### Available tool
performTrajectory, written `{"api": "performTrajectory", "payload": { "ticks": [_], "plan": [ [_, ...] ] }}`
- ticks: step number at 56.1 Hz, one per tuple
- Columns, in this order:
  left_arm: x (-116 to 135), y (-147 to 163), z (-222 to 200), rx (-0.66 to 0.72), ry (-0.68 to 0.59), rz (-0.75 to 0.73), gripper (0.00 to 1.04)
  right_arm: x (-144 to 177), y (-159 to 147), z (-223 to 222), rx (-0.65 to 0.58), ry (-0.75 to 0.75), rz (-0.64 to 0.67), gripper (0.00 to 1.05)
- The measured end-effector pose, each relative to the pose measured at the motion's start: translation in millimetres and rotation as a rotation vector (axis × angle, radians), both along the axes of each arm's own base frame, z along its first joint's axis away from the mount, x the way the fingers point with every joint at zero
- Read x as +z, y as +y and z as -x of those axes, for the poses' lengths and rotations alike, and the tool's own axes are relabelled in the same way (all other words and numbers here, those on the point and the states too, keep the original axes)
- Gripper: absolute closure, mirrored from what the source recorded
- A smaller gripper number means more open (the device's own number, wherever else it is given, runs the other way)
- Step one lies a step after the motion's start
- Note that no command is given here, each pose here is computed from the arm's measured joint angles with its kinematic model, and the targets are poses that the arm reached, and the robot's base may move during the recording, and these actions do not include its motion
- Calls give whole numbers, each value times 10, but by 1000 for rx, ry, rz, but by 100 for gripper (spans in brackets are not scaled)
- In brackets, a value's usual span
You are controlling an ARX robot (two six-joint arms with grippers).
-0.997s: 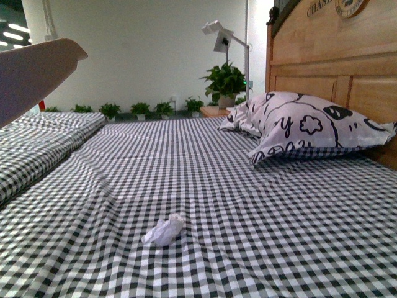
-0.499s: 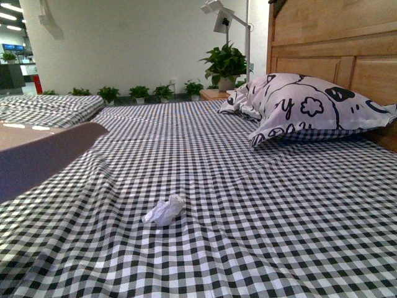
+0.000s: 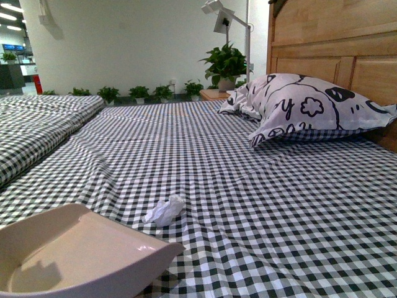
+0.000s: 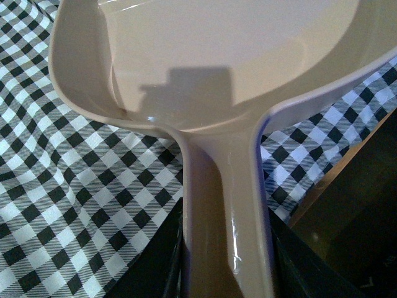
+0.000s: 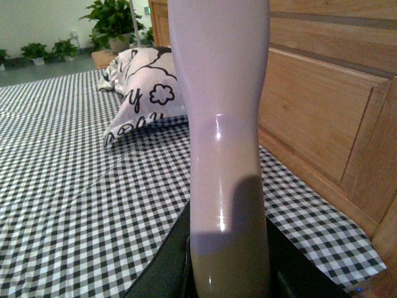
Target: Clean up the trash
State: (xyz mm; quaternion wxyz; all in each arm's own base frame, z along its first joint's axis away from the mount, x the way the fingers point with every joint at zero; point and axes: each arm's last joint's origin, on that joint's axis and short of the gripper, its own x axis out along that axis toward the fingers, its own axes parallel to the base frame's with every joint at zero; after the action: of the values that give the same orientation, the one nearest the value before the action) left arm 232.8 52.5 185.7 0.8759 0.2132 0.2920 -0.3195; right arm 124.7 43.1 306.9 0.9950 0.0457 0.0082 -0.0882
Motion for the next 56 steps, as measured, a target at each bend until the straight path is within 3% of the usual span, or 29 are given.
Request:
{"api": "performTrajectory", "payload": {
  "ticks": [30, 56],
  "plan": [
    [-36, -61, -265, -99, -26, -177, 77, 0, 0, 0, 0, 0, 0, 85],
    [11, -84, -322, -156, -11, -244, 77, 0, 0, 0, 0, 0, 0, 85]
  ]
}}
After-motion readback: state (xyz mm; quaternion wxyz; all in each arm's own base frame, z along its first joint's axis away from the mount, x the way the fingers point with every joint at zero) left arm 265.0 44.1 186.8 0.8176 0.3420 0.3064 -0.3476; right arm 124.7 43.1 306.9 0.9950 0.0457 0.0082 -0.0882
